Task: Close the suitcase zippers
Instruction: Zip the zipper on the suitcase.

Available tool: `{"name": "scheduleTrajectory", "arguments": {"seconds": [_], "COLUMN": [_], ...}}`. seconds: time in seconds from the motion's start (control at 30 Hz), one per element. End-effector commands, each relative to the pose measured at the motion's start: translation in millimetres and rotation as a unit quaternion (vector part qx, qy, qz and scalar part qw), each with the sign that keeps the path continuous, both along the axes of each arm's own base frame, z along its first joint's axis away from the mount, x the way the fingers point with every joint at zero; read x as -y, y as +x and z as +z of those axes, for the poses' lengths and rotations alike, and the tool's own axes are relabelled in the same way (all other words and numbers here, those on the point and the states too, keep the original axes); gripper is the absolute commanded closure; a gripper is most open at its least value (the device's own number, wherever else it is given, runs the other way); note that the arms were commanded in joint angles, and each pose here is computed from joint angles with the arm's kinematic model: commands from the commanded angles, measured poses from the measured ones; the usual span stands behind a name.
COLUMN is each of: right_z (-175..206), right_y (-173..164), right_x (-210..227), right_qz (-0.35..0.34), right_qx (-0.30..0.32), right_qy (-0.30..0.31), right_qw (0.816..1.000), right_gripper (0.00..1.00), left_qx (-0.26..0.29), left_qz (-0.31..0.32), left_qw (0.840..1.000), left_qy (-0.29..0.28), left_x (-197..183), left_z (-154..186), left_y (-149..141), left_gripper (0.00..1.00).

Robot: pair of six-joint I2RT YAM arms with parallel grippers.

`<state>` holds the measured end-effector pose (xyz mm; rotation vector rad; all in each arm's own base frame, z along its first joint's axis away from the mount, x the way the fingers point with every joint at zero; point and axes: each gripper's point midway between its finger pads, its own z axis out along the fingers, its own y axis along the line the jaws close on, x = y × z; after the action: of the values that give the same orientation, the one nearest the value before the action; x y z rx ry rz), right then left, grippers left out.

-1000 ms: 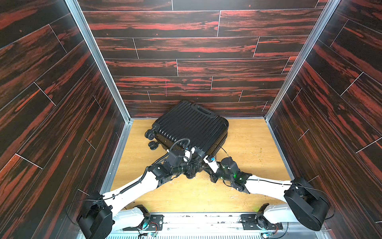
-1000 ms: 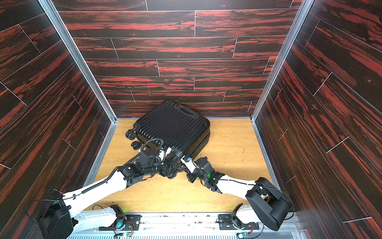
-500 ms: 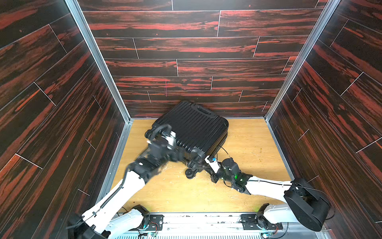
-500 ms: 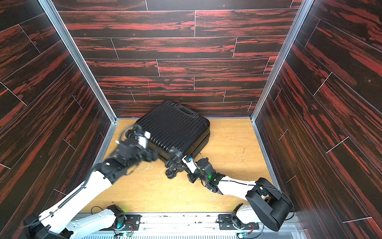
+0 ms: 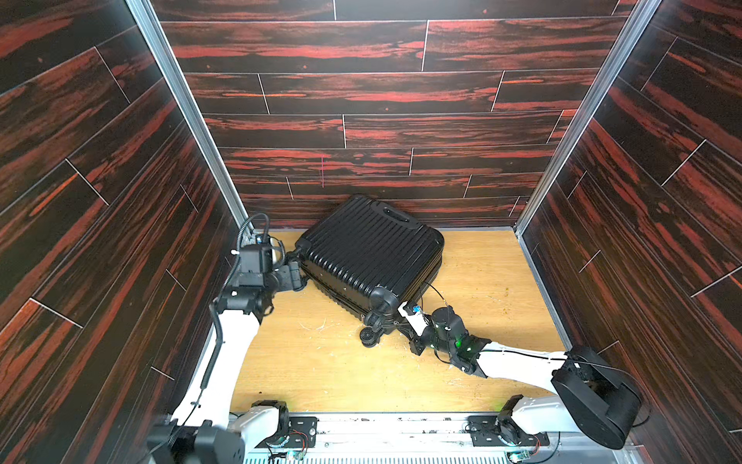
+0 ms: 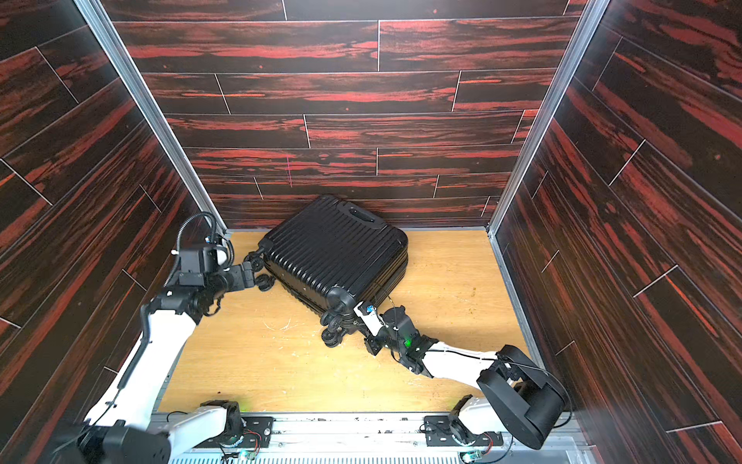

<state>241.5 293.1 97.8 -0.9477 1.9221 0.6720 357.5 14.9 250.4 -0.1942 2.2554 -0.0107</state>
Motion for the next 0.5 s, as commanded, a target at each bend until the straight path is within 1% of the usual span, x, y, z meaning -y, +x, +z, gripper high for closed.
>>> {"name": "scheduleTrajectory", "arguments": {"seconds": [0.0, 0.07, 0.17, 0.27, 0.33, 0.4, 0.47], "right_z": [-4.7, -4.9, -4.6, -4.3, -3.7, -4.2, -3.8], "right_y": [-1.2, -0.1, 0.2, 1.3, 1.6, 1.8, 1.8], "right_x": [4.3, 4.2, 3.5, 3.1, 2.3, 2.0, 1.3], "right_qz": [-0.002, -0.002, -0.002, -0.002, -0.001, -0.002, 0.0], "right_qx": [-0.011, -0.011, -0.011, -0.01, -0.01, -0.012, -0.012], "right_qy": [-0.01, -0.012, -0.012, -0.012, -0.01, -0.01, -0.009], "right_qw": [1.0, 1.0, 1.0, 1.0, 1.0, 1.0, 1.0], "right_gripper": [1.0, 1.0, 1.0, 1.0, 1.0, 1.0, 1.0], "left_qx": [-0.006, -0.015, -0.023, -0.031, -0.039, -0.046, -0.056], "left_qz": [-0.062, -0.086, -0.089, -0.114, -0.131, -0.127, -0.14], "left_qw": [0.998, 0.996, 0.996, 0.993, 0.991, 0.991, 0.988], "left_qy": [-0.024, -0.031, -0.016, -0.009, 0.004, 0.019, 0.021], "left_x": [7.1, 6.0, -7.5, -11.8, -13.3, -20.4, -21.2], "left_z": [3.0, 0.9, 0.8, -5.1, -12.7, -17.9, -25.7], "left_y": [10.5, 17.3, 27.9, 35.2, 39.5, 46.6, 54.0], "left_gripper": [0.05, 0.05, 0.04, 0.04, 0.05, 0.05, 0.06]}}
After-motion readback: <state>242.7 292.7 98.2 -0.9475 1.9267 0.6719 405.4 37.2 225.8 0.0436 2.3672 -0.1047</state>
